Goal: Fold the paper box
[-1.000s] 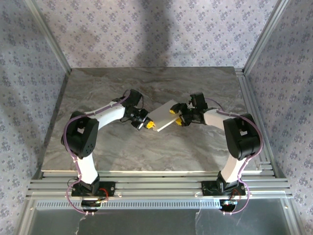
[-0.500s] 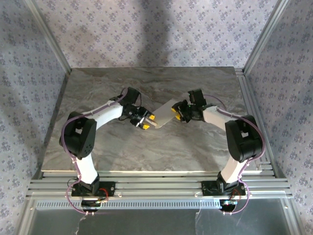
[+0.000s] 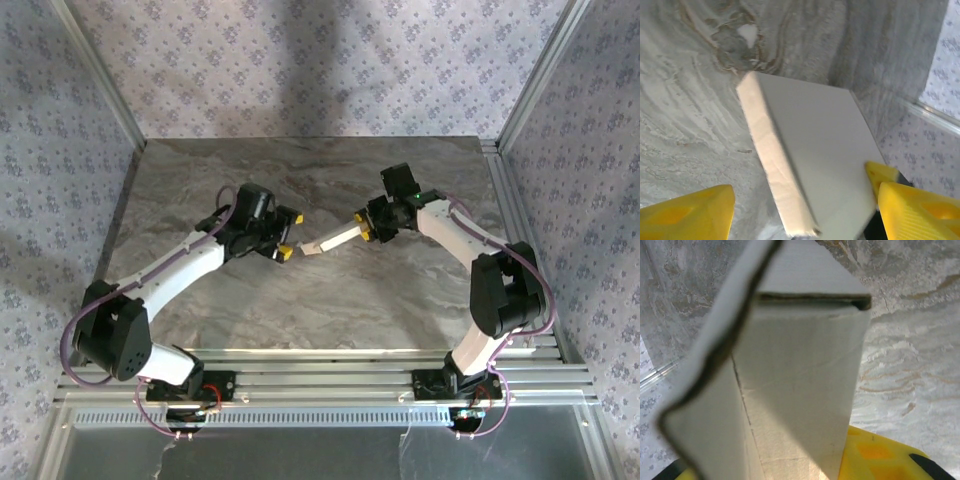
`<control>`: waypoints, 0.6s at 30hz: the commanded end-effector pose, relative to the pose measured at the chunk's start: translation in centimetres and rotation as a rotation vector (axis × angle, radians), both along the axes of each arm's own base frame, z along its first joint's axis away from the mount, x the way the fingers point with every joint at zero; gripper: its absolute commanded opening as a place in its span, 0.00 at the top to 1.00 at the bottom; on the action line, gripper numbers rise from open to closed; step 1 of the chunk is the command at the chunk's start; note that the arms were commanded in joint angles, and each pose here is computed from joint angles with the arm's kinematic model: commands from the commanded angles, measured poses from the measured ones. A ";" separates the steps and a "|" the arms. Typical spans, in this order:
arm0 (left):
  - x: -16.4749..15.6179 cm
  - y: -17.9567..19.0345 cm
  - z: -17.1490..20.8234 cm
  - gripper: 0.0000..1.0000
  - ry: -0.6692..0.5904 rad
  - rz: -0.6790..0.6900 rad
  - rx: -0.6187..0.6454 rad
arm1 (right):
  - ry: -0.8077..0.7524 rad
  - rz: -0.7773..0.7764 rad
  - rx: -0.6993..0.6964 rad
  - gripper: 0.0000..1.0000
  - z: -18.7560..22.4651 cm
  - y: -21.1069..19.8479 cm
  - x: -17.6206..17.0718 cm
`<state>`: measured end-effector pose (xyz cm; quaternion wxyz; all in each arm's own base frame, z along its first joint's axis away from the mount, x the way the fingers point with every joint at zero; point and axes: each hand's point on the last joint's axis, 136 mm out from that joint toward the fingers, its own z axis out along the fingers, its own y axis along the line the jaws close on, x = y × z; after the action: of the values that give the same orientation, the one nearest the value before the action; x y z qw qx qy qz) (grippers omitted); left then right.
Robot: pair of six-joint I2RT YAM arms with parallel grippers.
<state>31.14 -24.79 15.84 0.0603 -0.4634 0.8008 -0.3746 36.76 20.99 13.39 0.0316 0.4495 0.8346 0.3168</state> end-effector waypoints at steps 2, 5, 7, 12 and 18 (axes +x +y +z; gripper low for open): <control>0.8 -0.7 -0.4 0.22 0.059 0.224 -0.099 | 0.085 -0.075 -0.042 0.65 1.1 -0.9 -1.1; 0.1 -1.3 -1.7 0.16 0.132 0.276 -0.130 | 0.113 -0.095 -0.020 0.65 0.7 -0.6 -1.1; 0.4 -1.5 -2.3 0.15 0.135 0.331 -0.170 | 0.125 -0.096 -0.022 0.65 0.5 -0.4 -1.2; 0.4 -2.2 -3.6 0.10 0.192 0.375 -0.213 | 0.144 -0.113 -0.009 0.65 0.2 0.0 -1.5; 0.6 -3.6 -4.7 0.12 0.223 0.408 -0.278 | 0.159 -0.113 -0.003 0.65 -0.2 0.3 -1.8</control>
<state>31.14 -27.76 10.62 0.0258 -0.5752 0.7210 -0.3856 35.49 21.33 13.91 -0.0025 0.5045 0.8127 0.2916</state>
